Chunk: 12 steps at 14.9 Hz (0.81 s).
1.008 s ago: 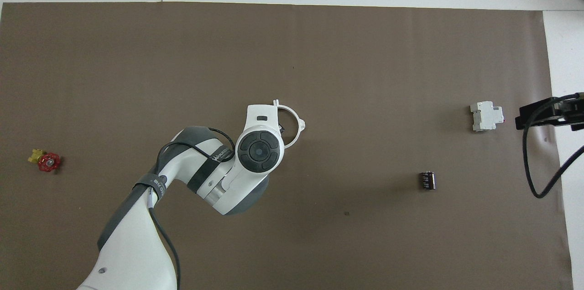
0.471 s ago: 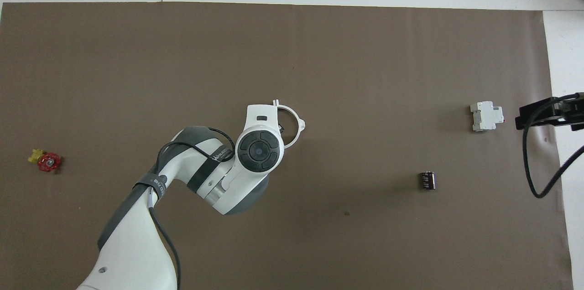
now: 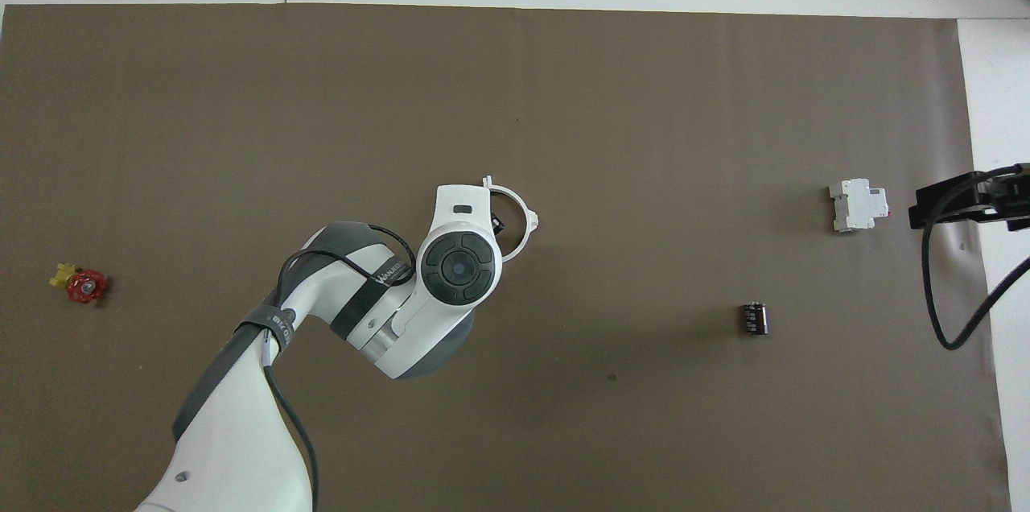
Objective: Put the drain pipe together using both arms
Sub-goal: 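Press the held clamp half onto the placed half with the left gripper, then release the joined ring and withdraw the left gripper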
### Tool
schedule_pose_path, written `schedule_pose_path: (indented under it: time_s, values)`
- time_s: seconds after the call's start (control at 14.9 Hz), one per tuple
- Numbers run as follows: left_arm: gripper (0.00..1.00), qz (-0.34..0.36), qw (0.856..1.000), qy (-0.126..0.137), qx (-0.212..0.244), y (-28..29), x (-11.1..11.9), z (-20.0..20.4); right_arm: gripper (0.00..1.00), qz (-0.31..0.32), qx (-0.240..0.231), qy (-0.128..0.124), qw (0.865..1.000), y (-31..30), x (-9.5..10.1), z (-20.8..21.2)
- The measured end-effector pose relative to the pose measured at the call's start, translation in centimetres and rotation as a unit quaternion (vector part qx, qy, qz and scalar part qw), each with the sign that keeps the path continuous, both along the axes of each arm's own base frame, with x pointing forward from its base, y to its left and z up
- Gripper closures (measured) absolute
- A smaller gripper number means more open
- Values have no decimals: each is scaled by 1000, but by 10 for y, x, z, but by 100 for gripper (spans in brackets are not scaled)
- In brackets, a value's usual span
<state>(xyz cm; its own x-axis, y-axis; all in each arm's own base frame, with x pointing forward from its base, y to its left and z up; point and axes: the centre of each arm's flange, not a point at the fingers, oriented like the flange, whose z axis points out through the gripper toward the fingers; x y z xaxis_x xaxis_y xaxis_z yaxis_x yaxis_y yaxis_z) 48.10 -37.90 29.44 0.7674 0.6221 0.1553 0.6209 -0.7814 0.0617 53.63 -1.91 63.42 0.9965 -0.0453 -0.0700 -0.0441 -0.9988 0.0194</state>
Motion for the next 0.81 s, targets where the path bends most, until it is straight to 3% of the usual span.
schedule_pose_path:
  time_s: [0.13, 0.54, 0.81]
  values:
    - [0, 0, 1000, 0, 0, 0, 0, 0, 0, 0, 0, 0, 1000, 0, 0, 0]
    - [0, -4, 1000, 7, 10, 3, 1, 0, 0, 0, 0, 0, 1000, 0, 0, 0]
    - [0, -32, 997, 40, 59, 14, 26, 38, 0, 0, 0, 0, 1000, 0, 0, 0]
